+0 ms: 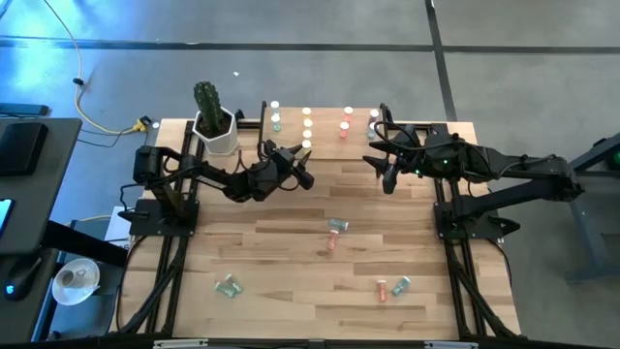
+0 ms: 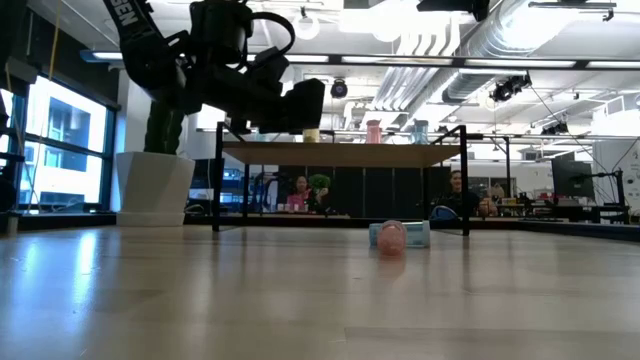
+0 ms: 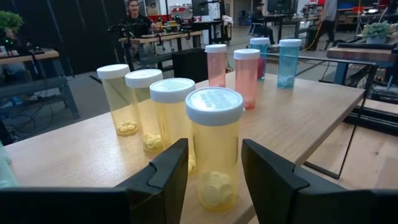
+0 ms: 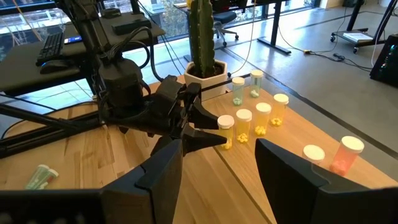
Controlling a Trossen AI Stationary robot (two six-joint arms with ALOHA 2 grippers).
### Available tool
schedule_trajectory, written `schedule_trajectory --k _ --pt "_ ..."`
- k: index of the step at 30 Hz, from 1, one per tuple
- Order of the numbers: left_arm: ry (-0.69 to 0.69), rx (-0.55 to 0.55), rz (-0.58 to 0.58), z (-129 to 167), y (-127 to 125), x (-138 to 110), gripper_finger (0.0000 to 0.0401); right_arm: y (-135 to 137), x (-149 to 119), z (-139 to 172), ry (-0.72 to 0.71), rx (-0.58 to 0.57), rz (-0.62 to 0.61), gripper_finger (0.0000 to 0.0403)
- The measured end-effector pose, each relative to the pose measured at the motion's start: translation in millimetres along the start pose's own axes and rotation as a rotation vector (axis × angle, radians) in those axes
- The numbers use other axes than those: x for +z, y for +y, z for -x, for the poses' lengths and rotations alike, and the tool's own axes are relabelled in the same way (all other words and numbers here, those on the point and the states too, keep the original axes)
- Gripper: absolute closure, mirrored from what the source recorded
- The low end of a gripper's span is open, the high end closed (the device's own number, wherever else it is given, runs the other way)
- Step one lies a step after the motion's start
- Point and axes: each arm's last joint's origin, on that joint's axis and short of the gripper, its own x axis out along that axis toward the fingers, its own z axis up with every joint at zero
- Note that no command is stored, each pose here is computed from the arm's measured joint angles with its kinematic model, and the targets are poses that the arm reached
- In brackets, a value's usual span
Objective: Pick and place medicine bottles onto shelf by color
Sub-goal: Put the yellow pill bottle on the shelf aligned with the other yellow pill bottle
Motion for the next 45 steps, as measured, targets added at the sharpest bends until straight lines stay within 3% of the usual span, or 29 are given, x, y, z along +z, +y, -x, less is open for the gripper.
schedule_trajectory --k 16,26,45 --pt "0.016 -0.017 -0.016 4.3 -5.5 -1.4 0.026 0.0 0.0 -0.1 0.0 0.0 0.0 0.0209" --pt "0.031 0.049 -0.03 4.1 -3.3 -3.2 0.026 0.0 0.0 -0.1 0.0 0.0 0.0 0.0209" --pt "0.034 0.019 -0.059 3.1 -3.0 -3.4 0.0258 0.0 0.0 -0.1 0.0 0.0 0.0 0.0209"
